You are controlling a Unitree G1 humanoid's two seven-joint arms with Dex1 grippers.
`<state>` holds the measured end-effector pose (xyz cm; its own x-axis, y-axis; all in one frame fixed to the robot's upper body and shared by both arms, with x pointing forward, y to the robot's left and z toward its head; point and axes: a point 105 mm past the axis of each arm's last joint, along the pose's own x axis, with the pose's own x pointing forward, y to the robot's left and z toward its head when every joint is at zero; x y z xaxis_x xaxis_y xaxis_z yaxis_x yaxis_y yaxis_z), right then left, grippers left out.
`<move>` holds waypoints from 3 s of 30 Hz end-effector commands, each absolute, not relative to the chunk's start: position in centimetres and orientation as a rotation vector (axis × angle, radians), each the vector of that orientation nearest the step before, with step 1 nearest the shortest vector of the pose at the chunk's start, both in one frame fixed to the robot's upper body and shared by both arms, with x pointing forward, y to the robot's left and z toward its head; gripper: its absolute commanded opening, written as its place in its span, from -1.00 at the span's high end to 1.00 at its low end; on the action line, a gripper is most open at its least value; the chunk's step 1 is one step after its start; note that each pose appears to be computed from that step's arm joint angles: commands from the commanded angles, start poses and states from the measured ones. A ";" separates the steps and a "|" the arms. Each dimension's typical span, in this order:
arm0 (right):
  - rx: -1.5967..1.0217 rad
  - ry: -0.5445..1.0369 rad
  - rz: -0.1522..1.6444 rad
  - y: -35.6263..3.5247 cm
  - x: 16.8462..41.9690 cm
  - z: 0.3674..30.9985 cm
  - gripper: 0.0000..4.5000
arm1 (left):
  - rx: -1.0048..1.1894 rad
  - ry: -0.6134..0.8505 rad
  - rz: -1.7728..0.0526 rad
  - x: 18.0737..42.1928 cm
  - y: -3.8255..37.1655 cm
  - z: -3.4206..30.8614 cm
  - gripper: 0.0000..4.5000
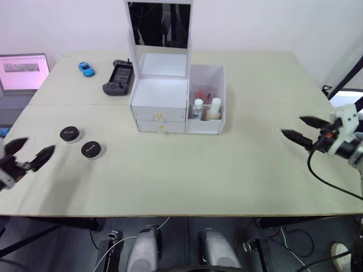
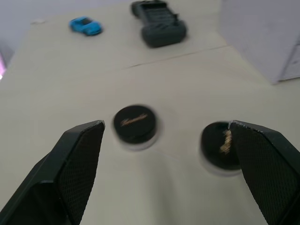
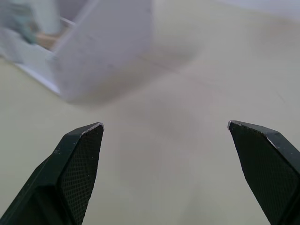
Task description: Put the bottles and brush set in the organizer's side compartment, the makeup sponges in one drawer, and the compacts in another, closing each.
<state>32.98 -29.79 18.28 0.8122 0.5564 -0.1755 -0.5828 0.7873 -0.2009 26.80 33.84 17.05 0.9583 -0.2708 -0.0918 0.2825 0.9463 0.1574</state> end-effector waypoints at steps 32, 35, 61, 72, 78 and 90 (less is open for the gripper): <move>-0.462 -0.009 0.858 -15.2 30.7 26.5 -1.00 | -0.041 0.029 -0.419 36.3 8.5 11.7 0.34; -0.468 -0.009 0.843 -15.4 30.7 26.6 -1.00 | -0.052 0.015 -0.421 36.5 8.1 11.9 0.90; -0.458 0.006 0.902 -13.8 31.3 25.8 -1.00 | 0.028 0.117 -0.570 28.2 10.0 11.7 0.90; -0.447 0.012 0.936 -13.0 31.4 25.5 -1.00 | 0.029 0.161 -0.550 26.8 11.2 11.1 0.90; -0.451 0.001 0.934 -12.9 31.7 25.7 -1.00 | 0.004 0.178 -0.564 26.8 11.0 10.9 0.43; -0.443 -0.007 0.936 -13.9 31.8 25.7 -1.00 | 0.028 0.170 -0.613 23.6 15.8 12.2 -0.97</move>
<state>32.06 -13.38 24.31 0.5882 0.7770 -0.2241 -0.7957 0.5066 -0.3321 23.82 15.67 10.55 0.8043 -0.5481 -0.2296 0.5523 0.8320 -0.0516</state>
